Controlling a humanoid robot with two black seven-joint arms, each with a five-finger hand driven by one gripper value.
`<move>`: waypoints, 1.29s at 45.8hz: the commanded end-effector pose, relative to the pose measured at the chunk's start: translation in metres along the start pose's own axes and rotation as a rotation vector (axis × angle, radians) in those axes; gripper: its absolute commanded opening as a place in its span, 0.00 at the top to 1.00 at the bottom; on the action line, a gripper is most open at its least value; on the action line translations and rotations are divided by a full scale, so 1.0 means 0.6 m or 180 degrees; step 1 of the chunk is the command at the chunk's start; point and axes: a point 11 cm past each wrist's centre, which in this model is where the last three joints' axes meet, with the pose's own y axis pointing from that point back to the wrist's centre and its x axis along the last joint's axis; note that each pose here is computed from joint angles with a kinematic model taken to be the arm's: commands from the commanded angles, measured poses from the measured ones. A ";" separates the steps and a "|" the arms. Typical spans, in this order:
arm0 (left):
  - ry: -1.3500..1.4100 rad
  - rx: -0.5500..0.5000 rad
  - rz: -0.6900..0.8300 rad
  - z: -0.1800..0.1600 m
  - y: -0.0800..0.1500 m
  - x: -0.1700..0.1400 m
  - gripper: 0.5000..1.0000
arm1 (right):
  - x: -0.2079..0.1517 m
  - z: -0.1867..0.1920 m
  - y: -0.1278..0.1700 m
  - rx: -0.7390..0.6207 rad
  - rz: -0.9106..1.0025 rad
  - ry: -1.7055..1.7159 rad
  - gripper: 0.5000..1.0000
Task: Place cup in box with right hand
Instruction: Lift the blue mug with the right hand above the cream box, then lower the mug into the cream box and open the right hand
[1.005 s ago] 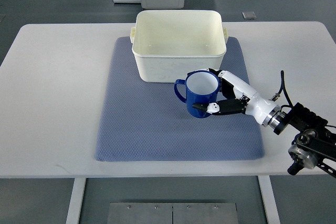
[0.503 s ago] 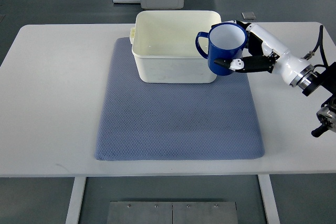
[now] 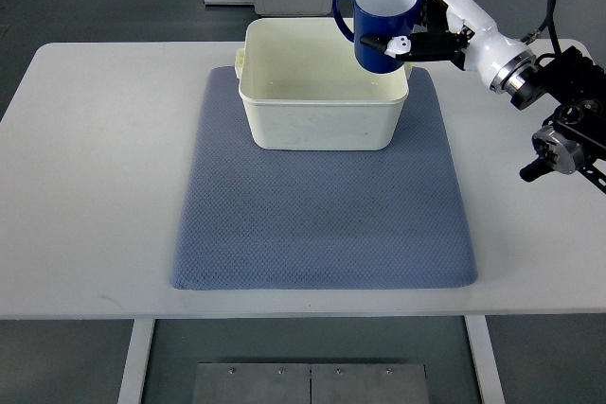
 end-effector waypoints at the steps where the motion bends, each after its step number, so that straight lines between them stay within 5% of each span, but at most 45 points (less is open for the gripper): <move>1: -0.0001 0.0002 0.0001 0.000 0.000 0.000 0.00 | -0.002 -0.001 -0.018 0.0002 0.0025 -0.0001 1.00; 32: -0.0001 -0.0003 0.0001 0.000 0.000 0.000 0.00 | -0.063 0.055 -0.087 -0.0199 0.0102 -0.0212 1.00; 59: -0.0001 0.0002 0.0001 0.000 0.000 0.000 0.00 | -0.102 0.112 -0.087 -0.0448 0.0160 -0.0296 1.00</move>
